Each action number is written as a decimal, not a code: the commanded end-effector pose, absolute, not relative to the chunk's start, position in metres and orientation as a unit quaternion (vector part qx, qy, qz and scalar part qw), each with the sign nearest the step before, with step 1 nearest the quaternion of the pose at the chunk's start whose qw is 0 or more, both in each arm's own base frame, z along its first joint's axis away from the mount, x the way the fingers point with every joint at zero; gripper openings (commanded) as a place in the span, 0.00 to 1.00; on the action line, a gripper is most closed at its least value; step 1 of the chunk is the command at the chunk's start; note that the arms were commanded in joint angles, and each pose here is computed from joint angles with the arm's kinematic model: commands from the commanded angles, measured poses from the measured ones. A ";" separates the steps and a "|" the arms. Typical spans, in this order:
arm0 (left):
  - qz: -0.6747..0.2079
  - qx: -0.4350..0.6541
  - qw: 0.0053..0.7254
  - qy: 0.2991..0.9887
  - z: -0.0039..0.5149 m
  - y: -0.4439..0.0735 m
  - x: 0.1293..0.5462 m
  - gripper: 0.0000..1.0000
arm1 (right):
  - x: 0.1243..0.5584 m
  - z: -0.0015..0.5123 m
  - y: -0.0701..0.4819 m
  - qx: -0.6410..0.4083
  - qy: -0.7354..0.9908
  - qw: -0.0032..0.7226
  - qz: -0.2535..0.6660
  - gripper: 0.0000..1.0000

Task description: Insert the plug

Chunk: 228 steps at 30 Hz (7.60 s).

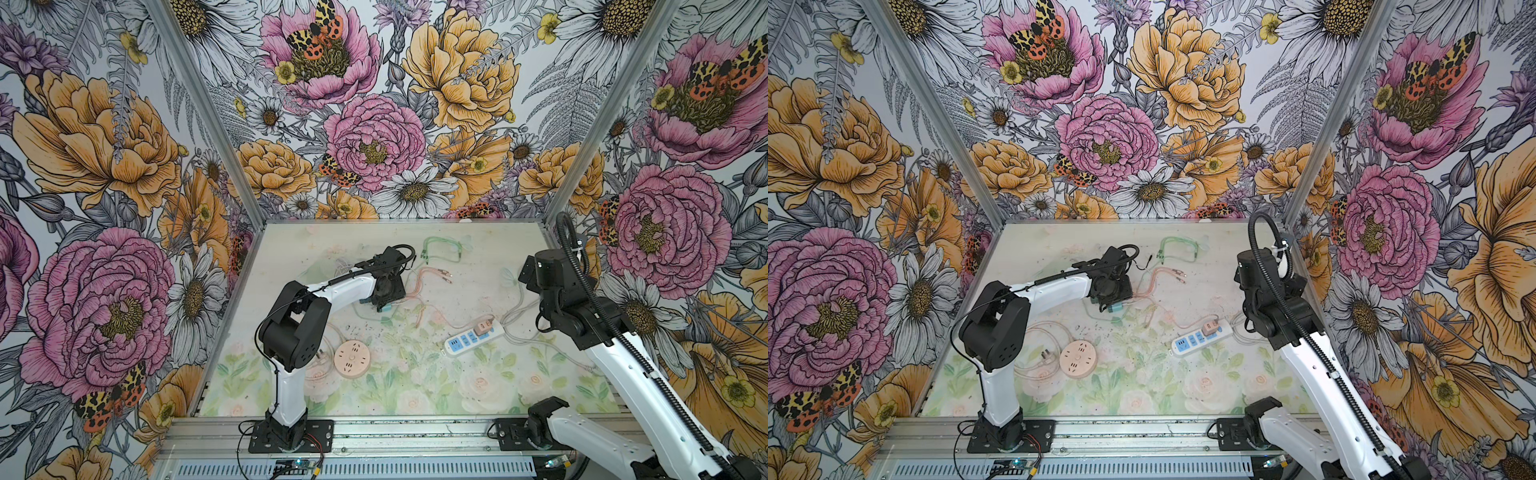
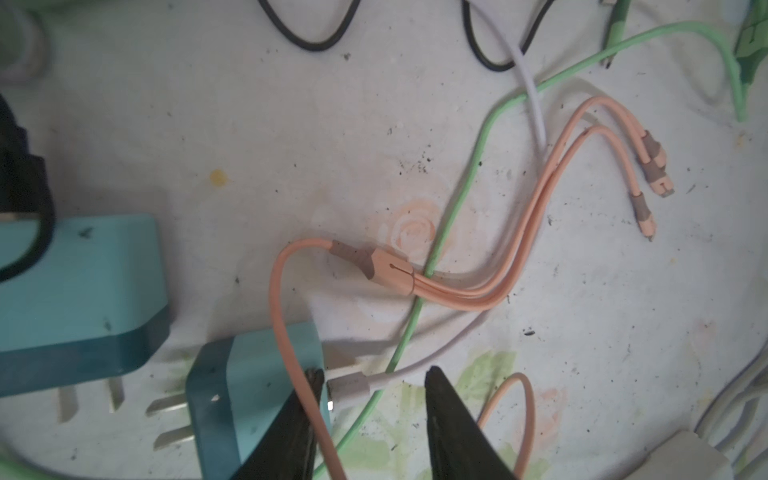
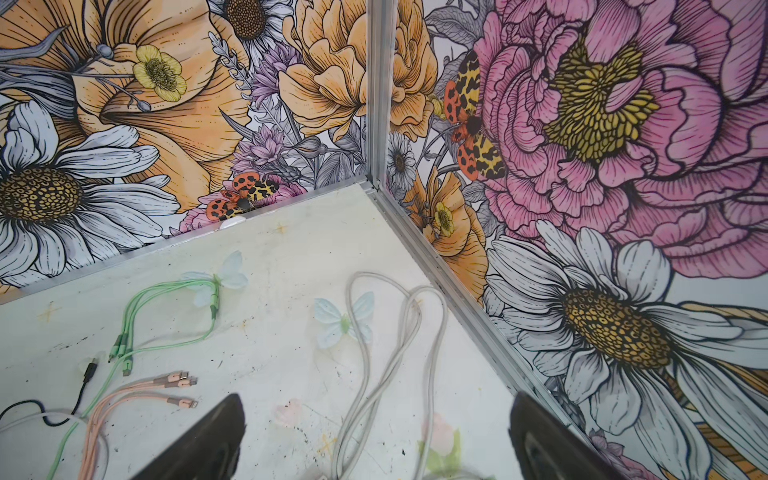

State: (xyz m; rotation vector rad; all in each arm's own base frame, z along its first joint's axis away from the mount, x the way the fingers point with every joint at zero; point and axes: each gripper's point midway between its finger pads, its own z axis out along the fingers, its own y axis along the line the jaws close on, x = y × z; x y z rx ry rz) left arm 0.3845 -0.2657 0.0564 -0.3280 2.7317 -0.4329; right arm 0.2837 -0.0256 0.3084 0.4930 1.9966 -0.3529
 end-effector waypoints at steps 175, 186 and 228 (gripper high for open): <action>-0.107 -0.012 0.320 0.941 0.158 -0.171 0.412 0.49 | 0.380 0.126 0.019 0.188 0.952 0.242 -0.015 0.40; -0.051 0.013 0.304 0.951 0.140 -0.156 0.446 0.51 | 0.363 0.155 0.020 0.188 0.942 0.277 0.003 0.54; -0.061 0.051 0.264 0.961 0.109 -0.187 0.423 0.51 | 0.290 0.010 -0.103 0.378 0.918 0.098 -0.071 0.38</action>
